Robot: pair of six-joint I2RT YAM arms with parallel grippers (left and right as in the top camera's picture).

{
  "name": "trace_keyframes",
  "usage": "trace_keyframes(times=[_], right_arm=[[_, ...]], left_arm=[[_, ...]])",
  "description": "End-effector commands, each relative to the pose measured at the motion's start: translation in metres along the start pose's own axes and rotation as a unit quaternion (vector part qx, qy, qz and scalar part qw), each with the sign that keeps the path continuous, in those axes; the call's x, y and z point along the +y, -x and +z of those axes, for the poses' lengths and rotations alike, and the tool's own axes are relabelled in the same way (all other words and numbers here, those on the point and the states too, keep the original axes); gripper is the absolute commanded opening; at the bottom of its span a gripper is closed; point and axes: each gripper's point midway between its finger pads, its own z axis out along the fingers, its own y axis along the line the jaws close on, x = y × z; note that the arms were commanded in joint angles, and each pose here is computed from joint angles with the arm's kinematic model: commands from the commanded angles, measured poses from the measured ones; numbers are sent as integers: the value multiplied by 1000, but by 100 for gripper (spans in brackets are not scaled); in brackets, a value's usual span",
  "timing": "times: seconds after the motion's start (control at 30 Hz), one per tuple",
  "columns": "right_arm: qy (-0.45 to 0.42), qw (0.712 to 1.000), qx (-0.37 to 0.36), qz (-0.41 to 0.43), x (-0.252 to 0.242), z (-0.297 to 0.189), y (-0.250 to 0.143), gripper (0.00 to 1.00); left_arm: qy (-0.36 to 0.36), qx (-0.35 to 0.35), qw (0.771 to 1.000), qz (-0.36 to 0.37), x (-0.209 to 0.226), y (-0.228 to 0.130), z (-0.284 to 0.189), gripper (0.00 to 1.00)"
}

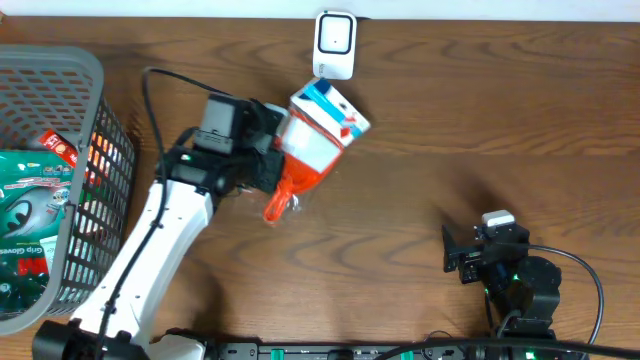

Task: Scan the item barcode
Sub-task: 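Lower the dustpan package onto the table center and release it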

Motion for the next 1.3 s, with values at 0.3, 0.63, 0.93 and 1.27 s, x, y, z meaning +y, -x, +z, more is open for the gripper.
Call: trace_keyframes(times=[0.3, 0.63, 0.93, 1.27], right_arm=[[-2, 1000, 2, 4, -1, 0, -1, 99], [-2, 1000, 3, 4, -1, 0, -1, 99], [-2, 1000, 3, 4, -1, 0, -1, 99], [-2, 1000, 3, 4, -1, 0, -2, 99]], left_arm=[[-75, 57, 993, -77, 18, -37, 68, 8], [-71, 69, 992, -82, 22, -44, 78, 17], [29, 108, 990, -83, 54, -65, 76, 54], [120, 81, 986, -80, 79, -43, 49, 79]])
